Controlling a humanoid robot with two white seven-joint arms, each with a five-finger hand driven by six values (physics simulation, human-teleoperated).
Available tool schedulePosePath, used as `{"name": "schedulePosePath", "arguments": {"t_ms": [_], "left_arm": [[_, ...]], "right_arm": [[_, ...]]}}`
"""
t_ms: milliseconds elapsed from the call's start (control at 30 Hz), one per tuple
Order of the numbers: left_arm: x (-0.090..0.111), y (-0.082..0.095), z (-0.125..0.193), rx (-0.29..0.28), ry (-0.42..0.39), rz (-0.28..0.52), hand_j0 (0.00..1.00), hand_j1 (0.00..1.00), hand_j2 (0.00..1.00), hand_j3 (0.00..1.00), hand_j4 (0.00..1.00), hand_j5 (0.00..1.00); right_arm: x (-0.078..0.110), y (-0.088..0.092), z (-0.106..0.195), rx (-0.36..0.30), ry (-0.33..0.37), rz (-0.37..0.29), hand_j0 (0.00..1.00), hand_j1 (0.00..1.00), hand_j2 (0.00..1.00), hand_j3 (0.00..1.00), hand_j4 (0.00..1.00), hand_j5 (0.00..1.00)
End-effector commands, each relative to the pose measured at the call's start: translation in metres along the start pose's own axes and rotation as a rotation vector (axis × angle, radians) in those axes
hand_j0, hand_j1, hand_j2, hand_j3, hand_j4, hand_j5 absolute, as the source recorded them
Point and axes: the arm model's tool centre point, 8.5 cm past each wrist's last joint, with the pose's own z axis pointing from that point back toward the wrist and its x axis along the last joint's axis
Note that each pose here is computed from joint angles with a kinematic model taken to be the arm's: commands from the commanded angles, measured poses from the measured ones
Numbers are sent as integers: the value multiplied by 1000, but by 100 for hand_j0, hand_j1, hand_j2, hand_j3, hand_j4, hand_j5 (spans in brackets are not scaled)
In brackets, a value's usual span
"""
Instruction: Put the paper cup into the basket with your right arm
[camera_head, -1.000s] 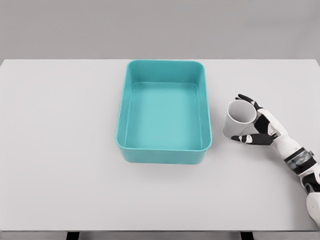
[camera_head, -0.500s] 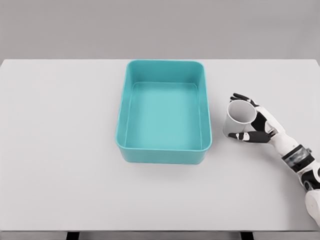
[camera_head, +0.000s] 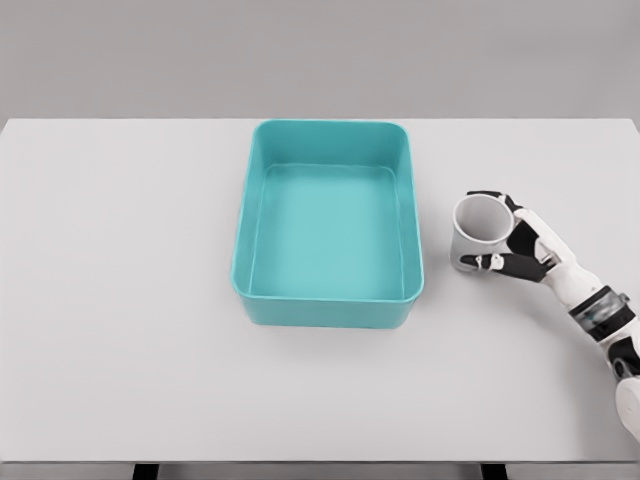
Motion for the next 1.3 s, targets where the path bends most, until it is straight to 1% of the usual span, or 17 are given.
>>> {"name": "schedulePosePath", "arguments": {"t_ms": [0, 67, 167, 233, 300, 433, 533, 633, 700, 800, 900, 967, 1000, 1100, 1167, 1233, 1267], "left_arm": [[1, 0, 0, 0, -2, 0, 100, 100, 100, 100, 100, 100], [1, 0, 0, 0, -2, 1, 100, 100, 100, 100, 100, 100], [1, 0, 0, 0, -2, 0, 100, 100, 100, 100, 100, 100], [1, 0, 0, 0, -2, 0, 100, 100, 100, 100, 100, 100], [1, 0, 0, 0, -2, 0, 100, 100, 100, 100, 100, 100], [1, 0, 0, 0, -2, 0, 100, 100, 100, 100, 100, 100], [1, 0, 0, 0, -2, 0, 100, 100, 100, 100, 100, 100], [1, 0, 0, 0, -2, 0, 100, 100, 100, 100, 100, 100], [1, 0, 0, 0, -2, 0, 100, 100, 100, 100, 100, 100], [1, 0, 0, 0, -2, 0, 100, 100, 100, 100, 100, 100], [1, 0, 0, 0, -2, 0, 100, 100, 100, 100, 100, 100], [1, 0, 0, 0, -2, 0, 100, 100, 100, 100, 100, 100], [1, 0, 0, 0, -2, 0, 100, 100, 100, 100, 100, 100], [1, 0, 0, 0, -2, 0, 100, 100, 100, 100, 100, 100], [1, 0, 0, 0, -2, 0, 100, 100, 100, 100, 100, 100], [1, 0, 0, 0, -2, 0, 100, 100, 100, 100, 100, 100], [1, 0, 0, 0, -2, 0, 100, 100, 100, 100, 100, 100]], "right_arm": [[5, -3, -1, -2, -11, 6, 57, 57, 57, 57, 57, 57], [12, -6, -4, 3, -31, 26, 57, 57, 57, 57, 57, 57], [34, -7, -17, 24, -84, 61, 57, 57, 57, 57, 57, 57], [42, -14, -17, 28, -91, 88, 57, 57, 57, 57, 57, 57], [51, -12, -20, 42, -112, 106, 57, 57, 57, 57, 57, 57], [68, -6, -32, 89, -139, 201, 57, 57, 57, 57, 57, 57], [80, -6, -38, 101, -163, 238, 57, 57, 57, 57, 57, 57], [91, -7, -47, 118, -173, 295, 57, 57, 57, 57, 57, 57], [104, 0, -54, 149, -189, 362, 57, 57, 57, 57, 57, 57], [109, 5, -58, 167, -201, 409, 57, 57, 57, 57, 57, 57], [121, 10, -64, 193, -217, 472, 57, 57, 57, 57, 57, 57], [125, 12, -65, 203, -230, 498, 57, 57, 57, 57, 57, 57], [134, 14, -68, 212, -250, 526, 57, 57, 57, 57, 57, 57], [147, 24, -74, 244, -271, 614, 57, 57, 57, 57, 57, 57], [150, 27, -78, 256, -277, 629, 57, 57, 57, 57, 57, 57], [151, 36, -87, 294, -273, 673, 57, 57, 57, 57, 57, 57], [152, 41, -92, 307, -277, 682, 57, 57, 57, 57, 57, 57]]}}
